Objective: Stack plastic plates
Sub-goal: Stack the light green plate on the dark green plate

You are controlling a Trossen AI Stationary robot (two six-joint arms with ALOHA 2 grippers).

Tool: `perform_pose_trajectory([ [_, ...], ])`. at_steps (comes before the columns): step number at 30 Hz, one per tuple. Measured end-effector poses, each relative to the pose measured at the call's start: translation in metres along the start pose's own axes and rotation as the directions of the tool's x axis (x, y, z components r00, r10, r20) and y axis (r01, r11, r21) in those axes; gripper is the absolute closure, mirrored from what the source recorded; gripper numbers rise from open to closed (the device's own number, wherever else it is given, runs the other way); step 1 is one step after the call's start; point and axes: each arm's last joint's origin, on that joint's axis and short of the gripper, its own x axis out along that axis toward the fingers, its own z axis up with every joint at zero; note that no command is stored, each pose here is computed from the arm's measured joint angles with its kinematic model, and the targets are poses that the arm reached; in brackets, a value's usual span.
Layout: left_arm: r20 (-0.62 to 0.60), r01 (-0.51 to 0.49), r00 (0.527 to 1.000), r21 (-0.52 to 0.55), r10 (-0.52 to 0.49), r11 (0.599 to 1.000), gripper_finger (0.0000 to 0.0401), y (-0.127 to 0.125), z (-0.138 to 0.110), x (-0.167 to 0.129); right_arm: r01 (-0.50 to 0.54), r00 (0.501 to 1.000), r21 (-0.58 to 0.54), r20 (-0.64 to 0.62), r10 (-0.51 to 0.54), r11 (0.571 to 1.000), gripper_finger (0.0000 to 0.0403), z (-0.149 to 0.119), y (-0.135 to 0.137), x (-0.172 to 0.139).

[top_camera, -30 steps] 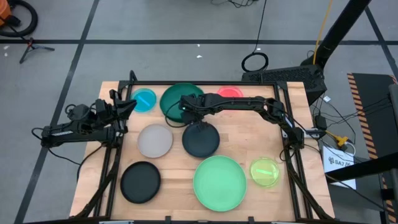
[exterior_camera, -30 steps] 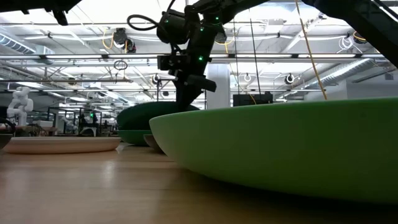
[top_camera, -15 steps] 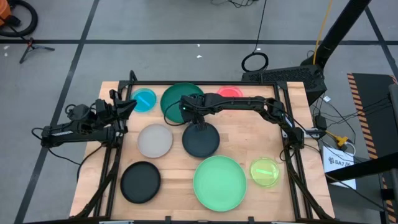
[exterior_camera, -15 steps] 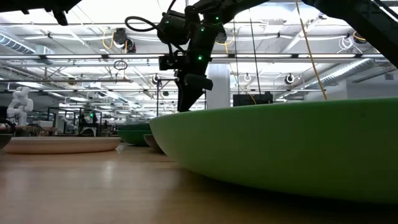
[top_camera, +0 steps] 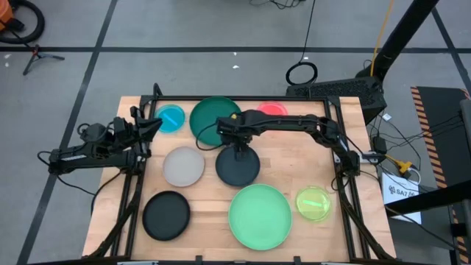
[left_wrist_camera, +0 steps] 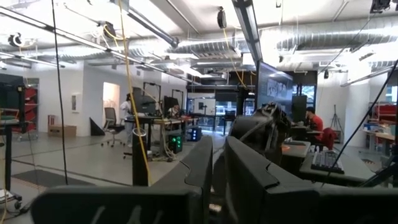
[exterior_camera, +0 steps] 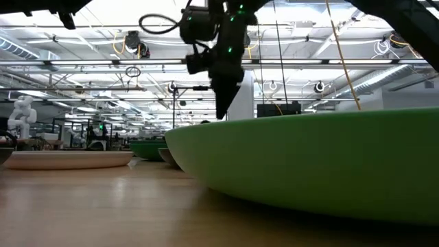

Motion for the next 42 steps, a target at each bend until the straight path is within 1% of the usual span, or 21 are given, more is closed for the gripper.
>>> perform_pose_trajectory([
  [2, -0.004, 0.006, 1.000, -0.009, -0.006, 1.000, 0.0350, 0.000, 0.000, 0.000, -0.082, 0.996, 0.014, -0.035, 0.082, 0.997, 0.0236, -0.006, 0.008, -0.008],
  [4, -0.008, 0.008, 1.000, -0.014, -0.008, 1.000, 0.0350, 0.000, -0.001, 0.000, -0.125, 0.989, 0.029, -0.072, 0.127, 0.992, 0.0238, -0.013, 0.017, -0.017],
  [6, -0.009, 0.008, 1.000, -0.018, -0.009, 1.000, 0.0350, 0.000, -0.001, 0.000, -0.131, 0.988, 0.034, -0.073, 0.134, 0.991, 0.0239, -0.016, 0.027, -0.027],
  [10, -0.016, 0.012, 1.000, -0.023, -0.012, 1.000, 0.0350, 0.000, -0.002, 0.000, -0.136, 0.990, 0.028, -0.031, 0.137, 0.990, 0.0239, -0.021, 0.052, -0.043],
  [14, -0.020, 0.012, 1.000, -0.033, -0.013, 0.999, 0.0350, -0.001, -0.002, 0.000, -0.144, 0.989, 0.036, 0.045, 0.142, 0.989, 0.0239, -0.027, 0.077, -0.055],
  [18, -0.024, 0.013, 1.000, -0.034, -0.013, 0.999, 0.0350, -0.001, -0.002, 0.000, -0.113, 0.987, 0.045, 0.123, 0.106, 0.993, 0.0239, -0.039, 0.098, -0.059],
  [21, -0.023, 0.013, 1.000, -0.036, -0.013, 0.999, 0.0350, -0.001, -0.002, 0.000, -0.101, 0.985, 0.072, 0.147, 0.090, 0.992, 0.0239, -0.056, 0.110, -0.055],
  [25, -0.017, 0.013, 1.000, -0.040, -0.013, 0.999, 0.0350, -0.001, -0.002, 0.000, -0.120, 0.981, 0.112, 0.163, 0.101, 0.986, 0.0239, -0.084, 0.122, -0.042],
  [29, -0.013, 0.012, 1.000, -0.042, -0.013, 0.999, 0.0350, -0.001, -0.001, 0.000, -0.132, 0.987, 0.206, 0.117, 0.109, 0.970, 0.0239, -0.117, 0.133, -0.020],
  [31, -0.011, 0.013, 1.000, -0.039, -0.013, 0.999, 0.0350, -0.001, -0.001, 0.000, -0.131, 0.990, 0.243, 0.086, 0.113, 0.961, 0.0239, -0.132, 0.141, -0.012],
  [33, -0.011, 0.013, 1.000, -0.033, -0.013, 0.999, 0.0350, -0.001, -0.001, 0.000, -0.135, 0.990, 0.268, 0.081, 0.118, 0.954, 0.0239, -0.144, 0.148, -0.005],
  [37, -0.016, 0.013, 1.000, -0.023, -0.013, 1.000, 0.0350, -0.001, -0.002, 0.000, -0.158, 0.985, 0.302, 0.118, 0.127, 0.940, 0.0239, -0.156, 0.159, 0.011],
  [42, -0.016, 0.013, 1.000, -0.022, -0.013, 1.000, 0.0350, -0.001, -0.002, 0.000, -0.129, 0.986, 0.341, 0.141, 0.085, 0.931, 0.0239, -0.163, 0.160, 0.024],
])
